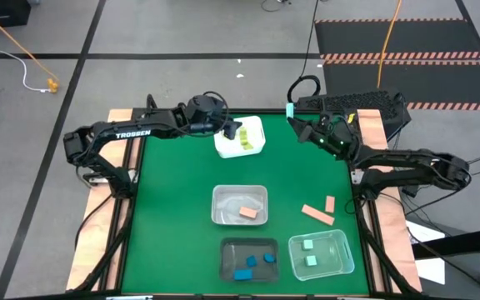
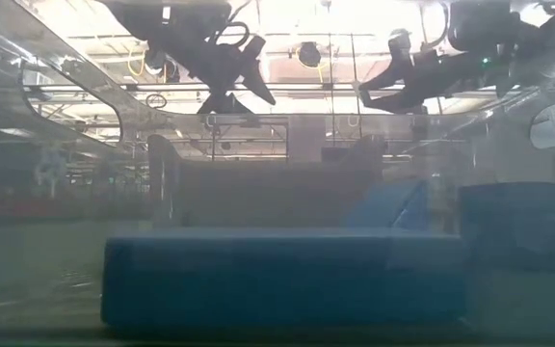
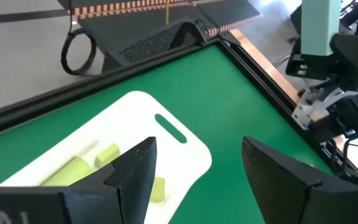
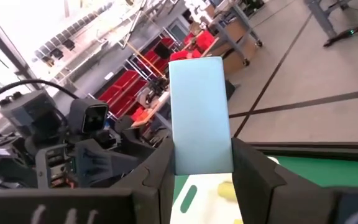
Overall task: Sort & place blocks by color
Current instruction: Put the light blue block into the transparent bin
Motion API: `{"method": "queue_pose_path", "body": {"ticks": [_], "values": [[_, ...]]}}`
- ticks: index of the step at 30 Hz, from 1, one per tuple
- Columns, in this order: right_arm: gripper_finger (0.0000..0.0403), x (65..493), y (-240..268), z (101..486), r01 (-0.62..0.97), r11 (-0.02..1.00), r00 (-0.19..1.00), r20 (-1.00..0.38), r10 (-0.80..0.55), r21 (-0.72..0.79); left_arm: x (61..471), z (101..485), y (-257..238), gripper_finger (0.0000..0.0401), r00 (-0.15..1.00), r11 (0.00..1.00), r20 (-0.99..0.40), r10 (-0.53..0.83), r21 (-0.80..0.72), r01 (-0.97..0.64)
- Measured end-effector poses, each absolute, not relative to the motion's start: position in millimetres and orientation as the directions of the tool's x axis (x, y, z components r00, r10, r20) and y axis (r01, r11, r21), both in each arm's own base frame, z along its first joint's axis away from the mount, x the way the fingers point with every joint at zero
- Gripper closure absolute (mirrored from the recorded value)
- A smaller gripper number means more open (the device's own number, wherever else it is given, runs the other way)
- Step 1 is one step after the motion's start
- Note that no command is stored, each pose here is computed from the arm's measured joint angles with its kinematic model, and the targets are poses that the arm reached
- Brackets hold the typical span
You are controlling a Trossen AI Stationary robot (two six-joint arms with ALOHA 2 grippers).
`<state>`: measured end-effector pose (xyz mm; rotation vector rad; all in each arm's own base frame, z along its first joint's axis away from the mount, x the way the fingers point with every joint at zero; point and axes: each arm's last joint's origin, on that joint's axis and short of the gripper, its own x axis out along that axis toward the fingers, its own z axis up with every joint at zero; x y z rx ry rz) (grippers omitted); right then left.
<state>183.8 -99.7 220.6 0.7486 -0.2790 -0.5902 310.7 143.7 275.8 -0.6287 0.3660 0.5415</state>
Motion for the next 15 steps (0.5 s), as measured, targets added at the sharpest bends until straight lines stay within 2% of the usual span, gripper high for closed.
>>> {"method": "queue_pose_path", "body": {"ticks": [11, 15], "values": [[0.0296, 190, -87, 222, 0.388, 0.6, 0.817, 0.041, -0.576, 0.699, 316, 276, 130, 0.0164, 0.814, 0.703, -0.479, 0.328, -0.452, -0.549], [0.0296, 193, -81, 222, 0.326, 0.593, 0.848, 0.05, -0.528, 0.736, 318, 276, 126, 0.0164, 0.819, 0.709, -0.479, 0.316, -0.454, -0.539]]}}
